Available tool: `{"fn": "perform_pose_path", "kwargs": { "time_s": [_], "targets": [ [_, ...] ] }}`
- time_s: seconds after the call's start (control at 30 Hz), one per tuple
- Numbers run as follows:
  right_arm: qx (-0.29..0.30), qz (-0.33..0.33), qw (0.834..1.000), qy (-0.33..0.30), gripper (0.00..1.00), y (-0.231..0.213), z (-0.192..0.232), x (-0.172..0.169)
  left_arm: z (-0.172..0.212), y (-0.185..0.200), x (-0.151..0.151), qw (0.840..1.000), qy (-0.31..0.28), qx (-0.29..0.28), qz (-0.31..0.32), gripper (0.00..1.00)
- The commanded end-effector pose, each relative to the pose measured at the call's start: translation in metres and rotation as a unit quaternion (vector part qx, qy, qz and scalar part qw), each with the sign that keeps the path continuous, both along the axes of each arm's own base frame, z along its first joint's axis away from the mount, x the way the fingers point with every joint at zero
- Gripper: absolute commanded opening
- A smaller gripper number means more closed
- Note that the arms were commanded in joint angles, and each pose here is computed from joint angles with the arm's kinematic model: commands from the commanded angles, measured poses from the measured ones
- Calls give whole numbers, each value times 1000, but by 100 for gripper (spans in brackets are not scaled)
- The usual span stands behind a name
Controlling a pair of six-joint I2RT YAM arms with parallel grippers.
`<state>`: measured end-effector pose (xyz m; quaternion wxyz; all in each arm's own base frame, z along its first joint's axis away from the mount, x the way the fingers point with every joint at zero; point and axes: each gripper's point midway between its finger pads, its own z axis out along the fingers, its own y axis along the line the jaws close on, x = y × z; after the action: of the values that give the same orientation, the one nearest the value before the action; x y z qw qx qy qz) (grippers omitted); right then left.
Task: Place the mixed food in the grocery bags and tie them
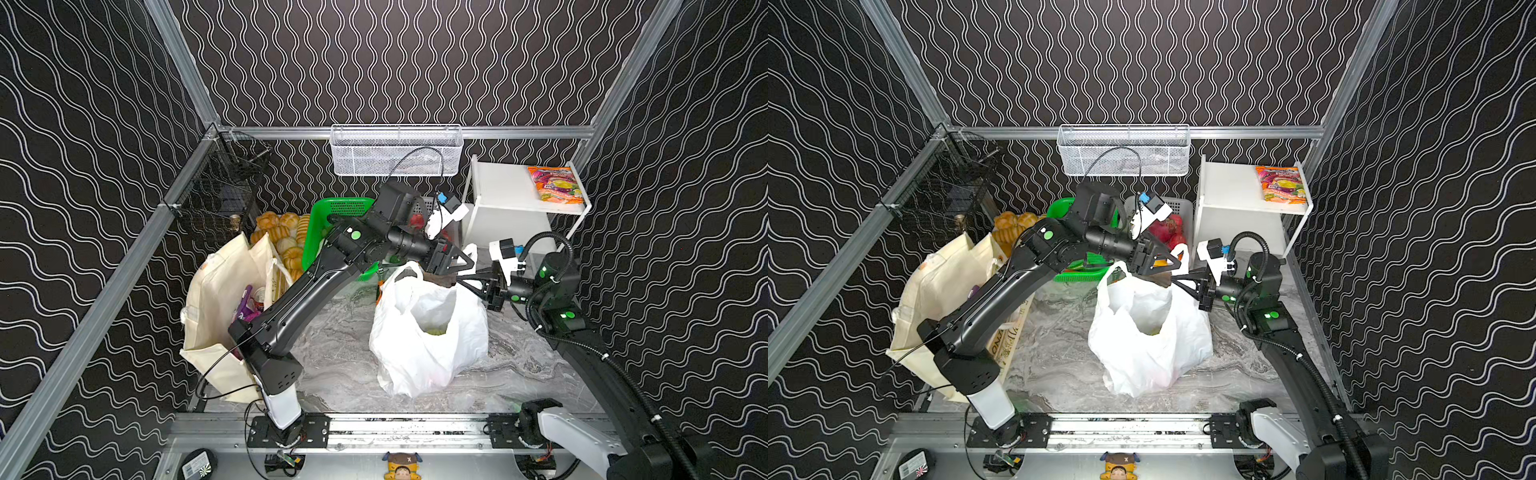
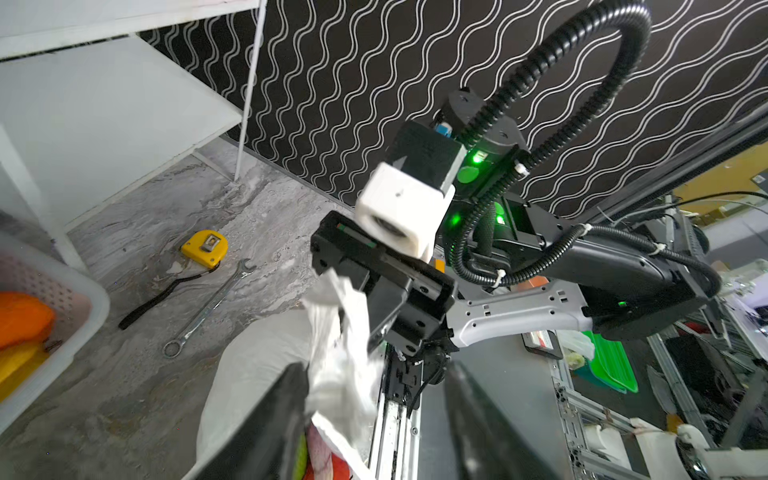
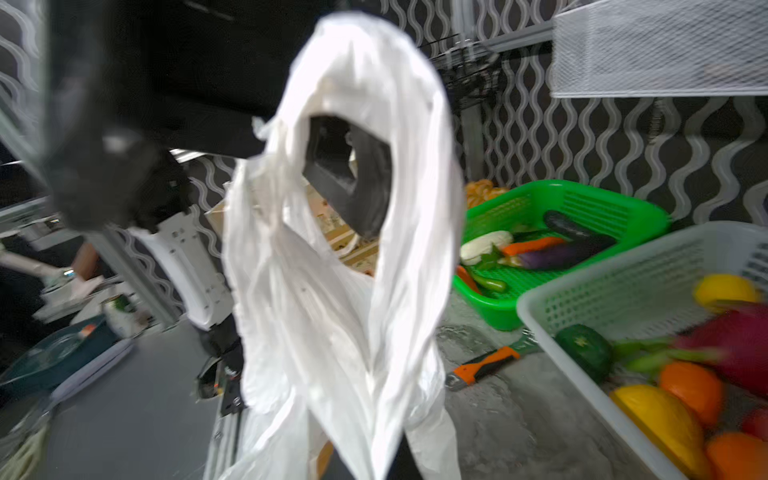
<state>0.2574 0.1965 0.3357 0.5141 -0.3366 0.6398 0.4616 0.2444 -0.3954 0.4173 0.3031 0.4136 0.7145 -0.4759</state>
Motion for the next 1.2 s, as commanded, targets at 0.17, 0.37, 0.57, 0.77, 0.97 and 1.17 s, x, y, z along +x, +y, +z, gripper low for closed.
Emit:
{"fn": "perform_pose_path", "kwargs": {
  "time_s": [0.17,0.37,0.57,0.77,0.97,1.17],
  "targets": [
    [2,-254,966,55,0,-53,-5,60,20,66,6,978,-168,32,120,99],
    [18,-276,958,73,0,-60,-5,63,9,119,-11,960,-216,62,169,99],
    [21,-280,956,83,0,-62,-8,62,2,141,-23,952,-233,53,193,99],
    [23,-266,959,97,1,-57,-12,62,-59,145,-23,954,-218,113,171,99],
    [28,-255,962,99,1,-54,-9,59,-88,133,-23,958,-225,84,158,99],
    [35,-234,967,92,2,-49,-3,51,-98,122,0,951,-237,68,186,99]
  ]
}}
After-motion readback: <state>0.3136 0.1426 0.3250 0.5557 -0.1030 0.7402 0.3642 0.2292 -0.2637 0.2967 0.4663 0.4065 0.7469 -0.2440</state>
